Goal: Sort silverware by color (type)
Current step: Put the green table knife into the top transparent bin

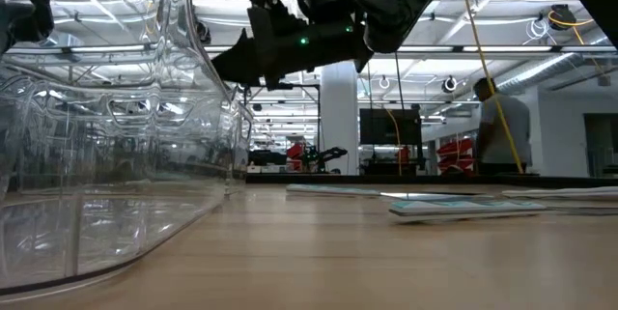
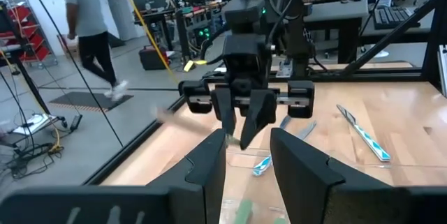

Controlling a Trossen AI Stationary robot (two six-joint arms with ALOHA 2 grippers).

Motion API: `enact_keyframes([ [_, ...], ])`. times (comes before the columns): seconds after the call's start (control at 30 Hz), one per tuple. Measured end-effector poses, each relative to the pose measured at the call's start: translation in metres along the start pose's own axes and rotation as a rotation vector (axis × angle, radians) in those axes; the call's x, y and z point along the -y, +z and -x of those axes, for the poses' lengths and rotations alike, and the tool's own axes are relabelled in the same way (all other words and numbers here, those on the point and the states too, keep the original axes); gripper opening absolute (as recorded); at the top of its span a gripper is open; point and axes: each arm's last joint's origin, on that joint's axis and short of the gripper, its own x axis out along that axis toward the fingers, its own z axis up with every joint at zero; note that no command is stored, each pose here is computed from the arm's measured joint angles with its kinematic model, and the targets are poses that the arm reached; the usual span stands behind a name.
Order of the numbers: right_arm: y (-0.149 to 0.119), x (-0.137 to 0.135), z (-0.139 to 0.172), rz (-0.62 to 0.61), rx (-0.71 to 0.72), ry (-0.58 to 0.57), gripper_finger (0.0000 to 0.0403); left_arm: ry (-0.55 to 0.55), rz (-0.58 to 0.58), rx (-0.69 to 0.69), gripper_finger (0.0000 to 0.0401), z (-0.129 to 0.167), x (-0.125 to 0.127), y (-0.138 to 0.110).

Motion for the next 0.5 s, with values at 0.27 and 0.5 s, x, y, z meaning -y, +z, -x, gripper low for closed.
enact_keyframes([
  [0.27, -0.0054, 0.0, 0.0002, -0.01, -0.053, 0.0, 0.0064, 0.001, -0.008, 0.001, 0.0122, 0.0, 0.0, 0.0001],
  [0.5, -0.0062, -0.0002, 0.0003, -0.01, -0.062, 0.001, 0.0069, 0.001, -0.007, 0.001, 0.0122, 0.0, 0.0, 0.0001],
])
